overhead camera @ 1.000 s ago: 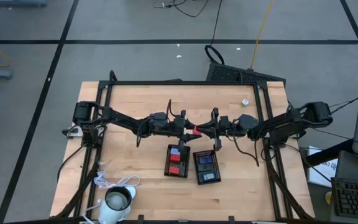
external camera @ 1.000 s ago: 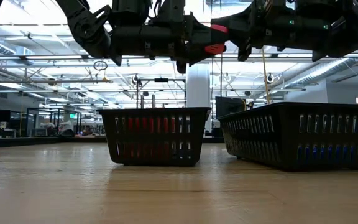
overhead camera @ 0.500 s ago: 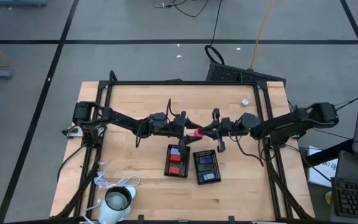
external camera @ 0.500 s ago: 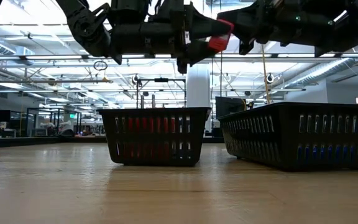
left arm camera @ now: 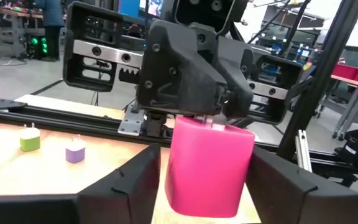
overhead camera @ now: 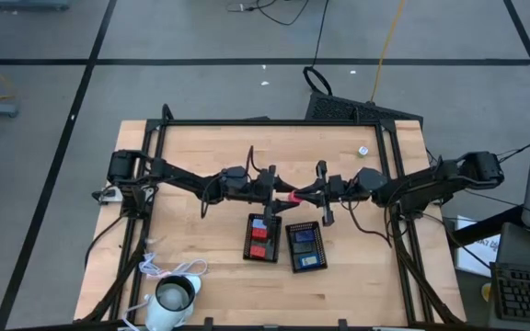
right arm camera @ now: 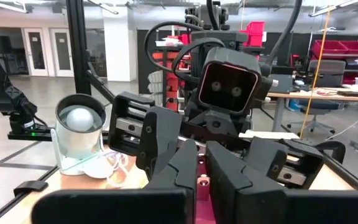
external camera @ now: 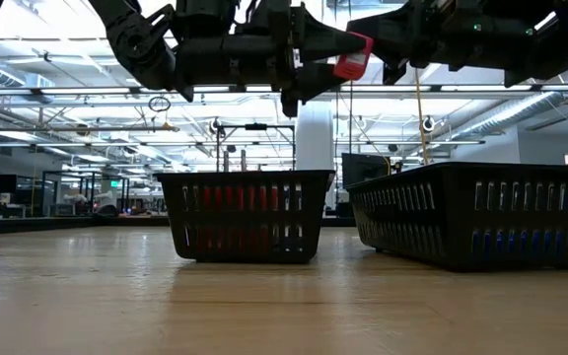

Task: Pick & Place Office items
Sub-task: Put the pink charger adapter into the left black basket

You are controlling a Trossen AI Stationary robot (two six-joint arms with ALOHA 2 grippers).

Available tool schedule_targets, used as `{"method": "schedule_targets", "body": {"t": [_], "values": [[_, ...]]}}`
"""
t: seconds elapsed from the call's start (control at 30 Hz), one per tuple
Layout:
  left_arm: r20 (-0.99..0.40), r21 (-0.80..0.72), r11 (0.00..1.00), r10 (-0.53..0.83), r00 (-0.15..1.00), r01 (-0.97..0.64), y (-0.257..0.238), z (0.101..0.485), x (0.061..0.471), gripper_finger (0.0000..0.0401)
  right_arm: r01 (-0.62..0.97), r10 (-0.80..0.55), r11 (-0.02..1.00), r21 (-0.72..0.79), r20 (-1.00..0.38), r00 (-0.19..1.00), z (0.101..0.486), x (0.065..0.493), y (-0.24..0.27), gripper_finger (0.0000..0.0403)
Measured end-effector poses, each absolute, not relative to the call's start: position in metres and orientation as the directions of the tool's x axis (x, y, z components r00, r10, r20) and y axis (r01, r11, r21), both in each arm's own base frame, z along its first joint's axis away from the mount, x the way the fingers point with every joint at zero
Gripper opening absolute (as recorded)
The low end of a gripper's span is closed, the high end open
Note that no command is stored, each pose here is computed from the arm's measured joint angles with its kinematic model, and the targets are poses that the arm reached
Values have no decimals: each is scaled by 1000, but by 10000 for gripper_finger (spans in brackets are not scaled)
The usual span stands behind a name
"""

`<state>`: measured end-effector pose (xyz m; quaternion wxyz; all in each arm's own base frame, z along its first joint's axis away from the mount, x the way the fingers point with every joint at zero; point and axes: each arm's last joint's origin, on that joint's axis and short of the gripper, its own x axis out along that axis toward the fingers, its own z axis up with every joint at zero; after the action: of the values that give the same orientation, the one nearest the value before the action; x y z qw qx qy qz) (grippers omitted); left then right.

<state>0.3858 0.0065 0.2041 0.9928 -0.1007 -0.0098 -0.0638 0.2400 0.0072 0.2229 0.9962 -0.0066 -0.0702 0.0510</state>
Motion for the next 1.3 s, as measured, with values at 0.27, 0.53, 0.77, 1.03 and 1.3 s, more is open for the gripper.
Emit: {"method": "schedule_targets", "body": {"t": [0.27,0.53,0.77,1.03,1.3], "values": [[-15,-195,971,-147,989,141,6,212,395,185,-125,122,992,16,128,984,221,240,8,8],[-179,-128,983,-153,972,131,7,239,417,203,-127,125,992,17,114,986,220,241,8,7],[-189,-110,985,-151,970,132,7,244,420,207,-128,125,992,15,118,985,220,241,8,7],[-236,-113,985,-155,959,132,7,240,419,167,-118,117,993,10,103,988,219,241,8,7],[-319,-139,984,-151,936,111,9,239,413,186,-119,116,993,23,101,988,218,241,7,7]]}}
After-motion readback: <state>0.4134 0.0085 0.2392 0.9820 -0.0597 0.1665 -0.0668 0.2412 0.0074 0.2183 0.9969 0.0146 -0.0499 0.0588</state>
